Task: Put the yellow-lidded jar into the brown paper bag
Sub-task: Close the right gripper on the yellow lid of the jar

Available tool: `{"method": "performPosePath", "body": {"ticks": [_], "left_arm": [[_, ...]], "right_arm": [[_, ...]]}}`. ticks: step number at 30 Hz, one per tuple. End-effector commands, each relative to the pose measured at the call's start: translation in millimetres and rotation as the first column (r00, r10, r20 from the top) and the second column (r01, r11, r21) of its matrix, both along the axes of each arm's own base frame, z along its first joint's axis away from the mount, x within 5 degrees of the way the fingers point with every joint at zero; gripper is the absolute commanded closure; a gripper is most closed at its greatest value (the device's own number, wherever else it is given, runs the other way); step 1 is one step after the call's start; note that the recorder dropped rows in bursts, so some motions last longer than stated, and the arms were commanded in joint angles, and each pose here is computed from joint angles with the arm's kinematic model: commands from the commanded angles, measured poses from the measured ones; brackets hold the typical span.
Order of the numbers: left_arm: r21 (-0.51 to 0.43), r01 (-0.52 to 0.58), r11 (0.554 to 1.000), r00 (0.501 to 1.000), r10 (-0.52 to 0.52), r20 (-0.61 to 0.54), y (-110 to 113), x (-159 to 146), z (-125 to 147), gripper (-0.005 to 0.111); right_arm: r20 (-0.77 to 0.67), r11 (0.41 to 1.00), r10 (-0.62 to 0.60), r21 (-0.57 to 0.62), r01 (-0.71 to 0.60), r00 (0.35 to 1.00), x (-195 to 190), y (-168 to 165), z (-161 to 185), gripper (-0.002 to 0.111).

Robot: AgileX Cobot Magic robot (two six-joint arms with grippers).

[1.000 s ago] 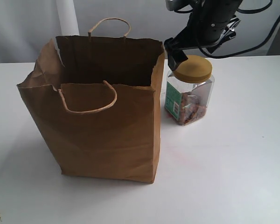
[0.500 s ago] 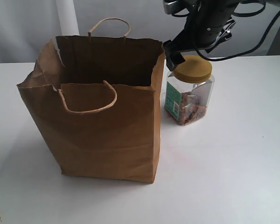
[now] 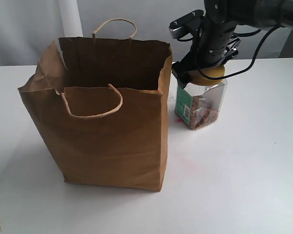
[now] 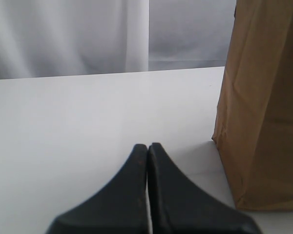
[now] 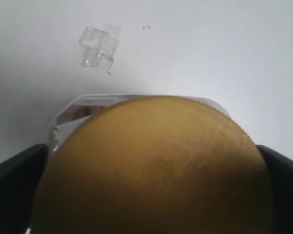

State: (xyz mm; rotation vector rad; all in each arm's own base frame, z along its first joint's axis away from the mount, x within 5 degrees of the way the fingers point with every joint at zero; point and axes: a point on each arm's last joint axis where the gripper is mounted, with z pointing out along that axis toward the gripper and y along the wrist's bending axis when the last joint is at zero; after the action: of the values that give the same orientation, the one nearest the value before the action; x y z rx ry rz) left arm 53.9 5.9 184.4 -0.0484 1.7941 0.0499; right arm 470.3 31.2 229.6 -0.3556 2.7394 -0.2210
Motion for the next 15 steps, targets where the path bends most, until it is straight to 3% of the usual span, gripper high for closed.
{"method": "performPosePath", "body": {"ticks": [1,6,9,15], "left_arm": [[-0.007,0.006,1.000,1.000,-0.006,0.009,-0.6,0.4,1.4,0.106],[-0.007,0.006,1.000,1.000,-0.006,0.009,-0.6,0.4,1.4,0.106],[-0.007,0.006,1.000,1.000,-0.006,0.009,-0.6,0.4,1.4,0.106],[-0.007,0.006,1.000,1.000,-0.006,0.009,-0.6,0.4,1.4,0.106]], "right_arm": [[-0.016,1.000,-0.008,-0.013,0.008,1.000,-0.4,-2.9,-0.8,0.003],[-0.046,0.999,-0.036,-0.009,0.036,0.998,-3.3,-3.5,-1.8,0.004],[-0.070,0.999,-0.042,-0.012,0.042,0.997,-5.4,-3.8,-2.4,0.013],[-0.077,0.995,-0.101,-0.011,0.100,0.992,-6.8,-5.3,-2.7,0.062]]}}
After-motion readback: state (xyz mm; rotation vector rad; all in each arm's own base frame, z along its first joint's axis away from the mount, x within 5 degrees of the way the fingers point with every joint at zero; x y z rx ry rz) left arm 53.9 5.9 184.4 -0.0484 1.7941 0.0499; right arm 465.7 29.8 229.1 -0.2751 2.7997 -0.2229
